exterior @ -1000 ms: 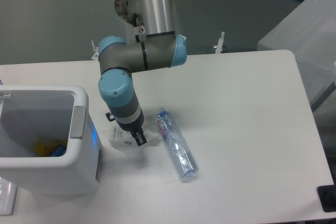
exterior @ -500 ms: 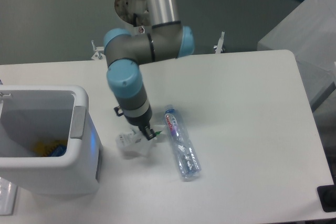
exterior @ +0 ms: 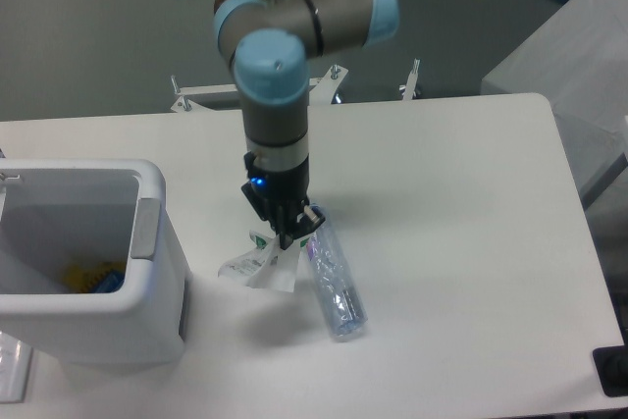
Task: Place the trash in the trash can
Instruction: 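Lift the gripped wrapper up off the table, then carry the wrapper over the white bin and open the gripper, then move the open gripper over the clear water bottle, then lower the gripper around the bottle's cap end and close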
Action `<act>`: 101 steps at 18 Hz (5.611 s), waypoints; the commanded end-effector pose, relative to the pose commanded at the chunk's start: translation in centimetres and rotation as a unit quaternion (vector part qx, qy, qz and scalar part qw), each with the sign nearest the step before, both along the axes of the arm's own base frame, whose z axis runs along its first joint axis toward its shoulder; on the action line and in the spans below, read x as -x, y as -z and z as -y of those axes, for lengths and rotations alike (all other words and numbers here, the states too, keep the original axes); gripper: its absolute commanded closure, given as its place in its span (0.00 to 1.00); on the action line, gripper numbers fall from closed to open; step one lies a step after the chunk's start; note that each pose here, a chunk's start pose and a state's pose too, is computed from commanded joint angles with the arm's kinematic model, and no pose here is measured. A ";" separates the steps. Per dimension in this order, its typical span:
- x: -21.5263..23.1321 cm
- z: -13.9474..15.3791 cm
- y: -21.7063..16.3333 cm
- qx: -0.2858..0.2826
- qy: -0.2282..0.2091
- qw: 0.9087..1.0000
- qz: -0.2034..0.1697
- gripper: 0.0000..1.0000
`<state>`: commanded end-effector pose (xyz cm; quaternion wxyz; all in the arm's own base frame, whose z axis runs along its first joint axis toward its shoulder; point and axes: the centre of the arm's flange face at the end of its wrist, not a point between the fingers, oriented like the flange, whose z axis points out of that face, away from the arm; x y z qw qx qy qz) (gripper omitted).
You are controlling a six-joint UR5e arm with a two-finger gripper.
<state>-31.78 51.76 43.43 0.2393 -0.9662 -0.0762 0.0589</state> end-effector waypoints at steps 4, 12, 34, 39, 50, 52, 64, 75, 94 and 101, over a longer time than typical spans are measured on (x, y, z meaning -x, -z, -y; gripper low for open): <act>0.8 -0.7 -7.3 -0.090 -0.062 0.994 0.027 0.99; -5.2 0.5 -14.3 -0.157 -0.061 0.985 0.036 0.96; -18.8 -9.6 -5.4 -0.091 0.040 0.987 0.124 0.18; -18.7 -9.1 -6.6 -0.100 0.038 0.987 0.120 0.06; -1.3 0.0 -7.7 -0.126 -0.168 0.970 0.125 0.00; 2.2 2.5 -6.1 -0.116 -0.206 0.963 0.127 0.00; 9.8 1.6 7.6 0.012 -0.285 0.950 0.129 0.00; 11.5 -1.3 17.2 0.091 -0.238 0.959 0.127 0.00; 10.4 -3.1 25.1 0.144 -0.227 0.952 0.145 0.00; 10.5 -3.2 25.4 0.145 -0.224 0.953 0.145 0.20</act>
